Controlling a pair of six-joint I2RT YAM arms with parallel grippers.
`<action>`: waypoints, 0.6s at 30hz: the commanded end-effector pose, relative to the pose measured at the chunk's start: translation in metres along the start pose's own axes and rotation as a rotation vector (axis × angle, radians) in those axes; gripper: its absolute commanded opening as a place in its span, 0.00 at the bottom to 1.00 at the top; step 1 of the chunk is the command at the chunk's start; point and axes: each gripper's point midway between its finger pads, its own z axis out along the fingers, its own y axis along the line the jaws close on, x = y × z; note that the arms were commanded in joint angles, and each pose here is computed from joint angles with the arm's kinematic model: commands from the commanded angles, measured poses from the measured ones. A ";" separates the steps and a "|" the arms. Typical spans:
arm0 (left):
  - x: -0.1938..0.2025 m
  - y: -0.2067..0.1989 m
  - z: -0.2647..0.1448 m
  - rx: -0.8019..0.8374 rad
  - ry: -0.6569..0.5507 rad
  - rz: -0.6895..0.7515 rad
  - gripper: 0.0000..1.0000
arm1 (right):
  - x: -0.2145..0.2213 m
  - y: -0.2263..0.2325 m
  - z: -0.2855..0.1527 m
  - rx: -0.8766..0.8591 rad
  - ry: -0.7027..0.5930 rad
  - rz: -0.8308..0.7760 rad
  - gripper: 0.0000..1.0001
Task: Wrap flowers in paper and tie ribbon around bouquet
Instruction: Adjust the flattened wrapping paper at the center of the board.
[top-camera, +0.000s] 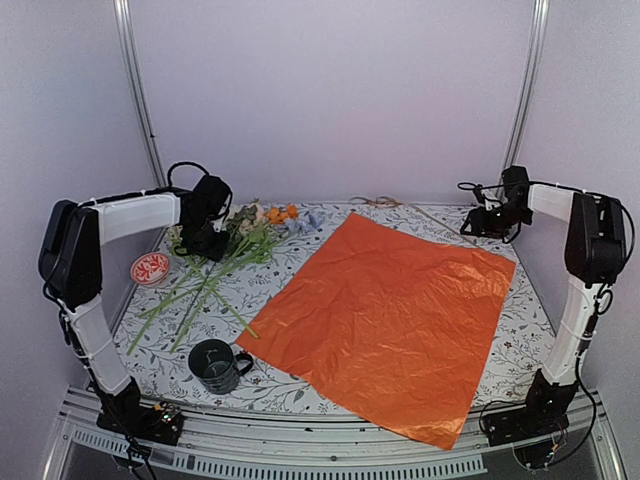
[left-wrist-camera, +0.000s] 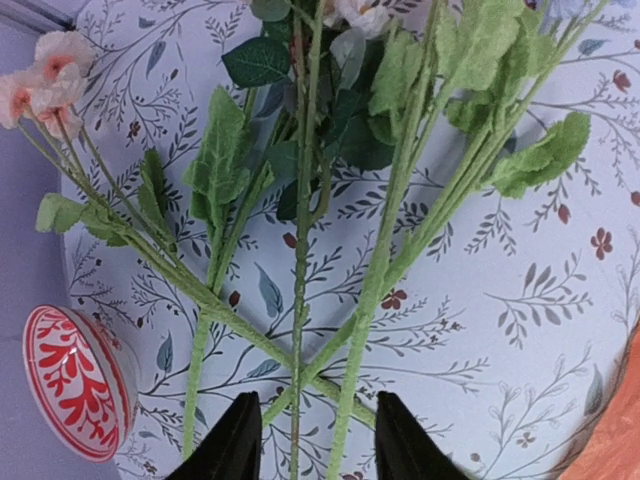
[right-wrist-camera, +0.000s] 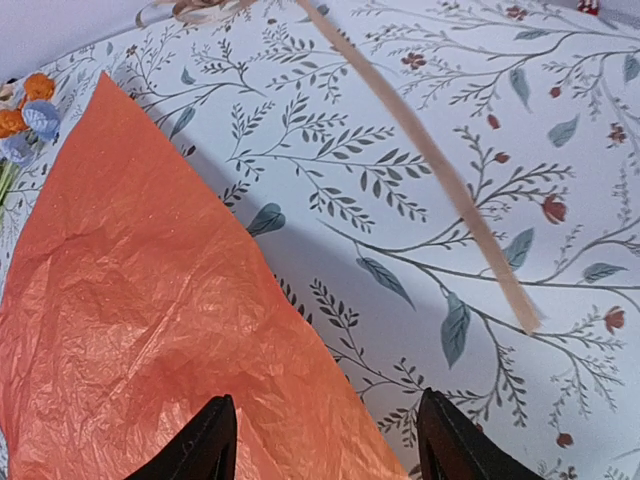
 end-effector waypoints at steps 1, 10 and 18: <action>0.017 -0.009 0.001 0.099 0.028 0.023 0.32 | -0.025 0.028 -0.050 0.101 -0.140 -0.020 0.64; 0.019 -0.014 0.028 0.098 0.014 0.090 0.42 | 0.017 0.096 -0.042 -0.006 -0.080 -0.093 0.64; 0.031 -0.015 0.051 0.081 0.074 0.094 0.35 | 0.032 0.093 -0.030 0.008 -0.034 -0.087 0.64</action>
